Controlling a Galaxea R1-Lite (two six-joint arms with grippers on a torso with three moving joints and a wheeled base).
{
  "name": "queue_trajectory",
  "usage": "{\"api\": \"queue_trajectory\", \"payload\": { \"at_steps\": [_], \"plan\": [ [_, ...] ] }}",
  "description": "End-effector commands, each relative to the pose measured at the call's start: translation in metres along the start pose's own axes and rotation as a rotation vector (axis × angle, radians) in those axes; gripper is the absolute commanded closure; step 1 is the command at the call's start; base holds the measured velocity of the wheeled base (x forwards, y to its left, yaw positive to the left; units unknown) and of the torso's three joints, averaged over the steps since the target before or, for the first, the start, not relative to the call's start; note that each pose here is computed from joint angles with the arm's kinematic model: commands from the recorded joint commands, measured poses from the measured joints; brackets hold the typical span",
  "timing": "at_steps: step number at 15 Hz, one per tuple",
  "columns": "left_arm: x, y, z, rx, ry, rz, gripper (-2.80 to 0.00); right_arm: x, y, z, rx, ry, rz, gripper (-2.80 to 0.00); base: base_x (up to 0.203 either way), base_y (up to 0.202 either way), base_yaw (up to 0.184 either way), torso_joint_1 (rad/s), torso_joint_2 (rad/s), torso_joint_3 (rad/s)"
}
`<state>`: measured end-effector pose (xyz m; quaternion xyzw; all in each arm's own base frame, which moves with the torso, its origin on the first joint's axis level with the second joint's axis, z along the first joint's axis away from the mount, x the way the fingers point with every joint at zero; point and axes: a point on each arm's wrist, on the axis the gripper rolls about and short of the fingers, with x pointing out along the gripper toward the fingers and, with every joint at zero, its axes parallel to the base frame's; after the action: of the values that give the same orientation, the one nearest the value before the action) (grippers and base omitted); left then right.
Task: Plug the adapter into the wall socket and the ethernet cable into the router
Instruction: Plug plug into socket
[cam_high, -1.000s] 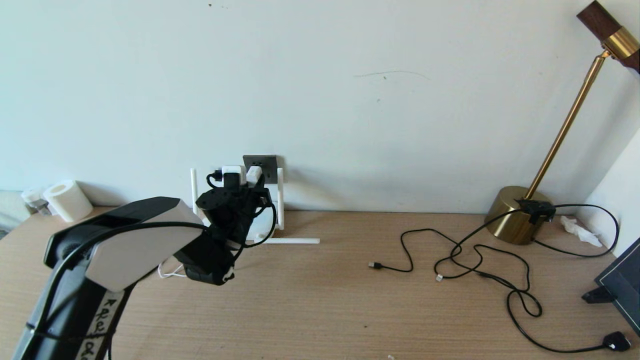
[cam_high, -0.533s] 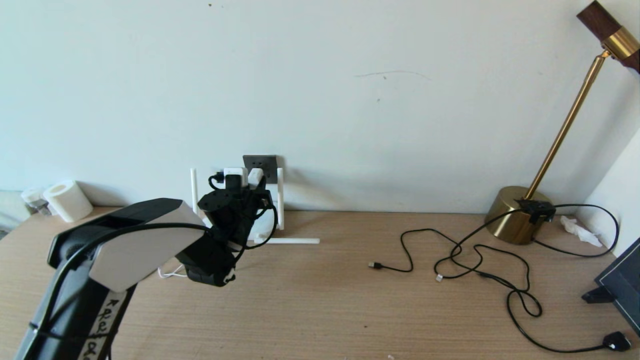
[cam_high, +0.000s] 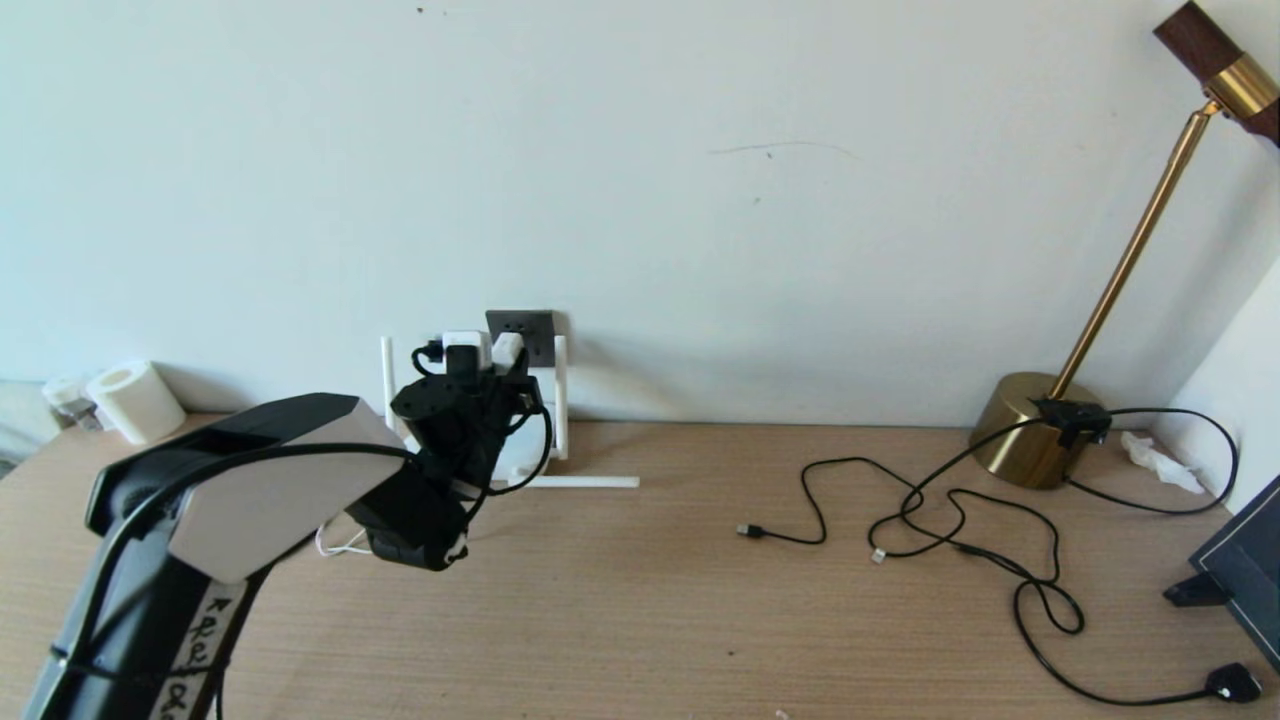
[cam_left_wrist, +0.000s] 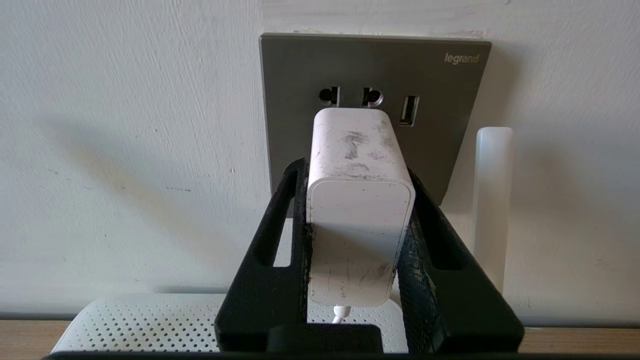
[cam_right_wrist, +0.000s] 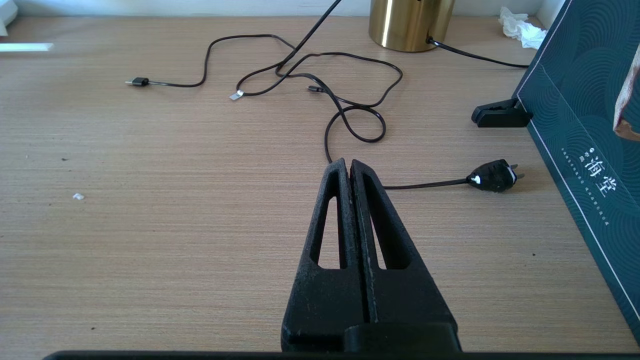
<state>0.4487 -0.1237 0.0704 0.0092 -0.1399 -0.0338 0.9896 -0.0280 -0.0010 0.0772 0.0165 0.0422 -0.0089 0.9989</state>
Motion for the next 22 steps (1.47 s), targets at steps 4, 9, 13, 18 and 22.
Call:
{"api": "queue_trajectory", "payload": {
  "at_steps": [4,9,13,18,22],
  "plan": [
    [0.000,-0.002,0.002,-0.003,-0.013,-0.003,0.00,0.000,0.000,0.000,0.000,0.001,0.001,0.00,0.000,0.000,0.000,0.000,0.00,0.000],
    [-0.001,-0.009,0.006,-0.009,-0.019,-0.013,0.00,0.000,0.000,0.000,0.000,0.001,0.001,0.00,0.000,0.000,0.000,0.000,0.00,0.000],
    [-0.002,-0.008,0.013,-0.012,-0.027,-0.008,0.00,0.000,0.000,0.000,0.000,0.002,0.001,0.00,0.000,0.000,0.000,0.000,0.00,0.000],
    [-0.002,-0.004,0.010,-0.007,-0.018,-0.002,0.00,0.000,0.000,0.000,0.000,0.003,0.001,0.00,0.000,0.000,0.000,0.000,0.00,0.000],
    [-0.001,-0.002,0.007,-0.005,-0.017,-0.001,0.00,0.000,0.000,0.000,0.000,0.003,-0.001,0.00,0.000,0.000,0.000,0.000,0.00,0.000]
  ]
}}
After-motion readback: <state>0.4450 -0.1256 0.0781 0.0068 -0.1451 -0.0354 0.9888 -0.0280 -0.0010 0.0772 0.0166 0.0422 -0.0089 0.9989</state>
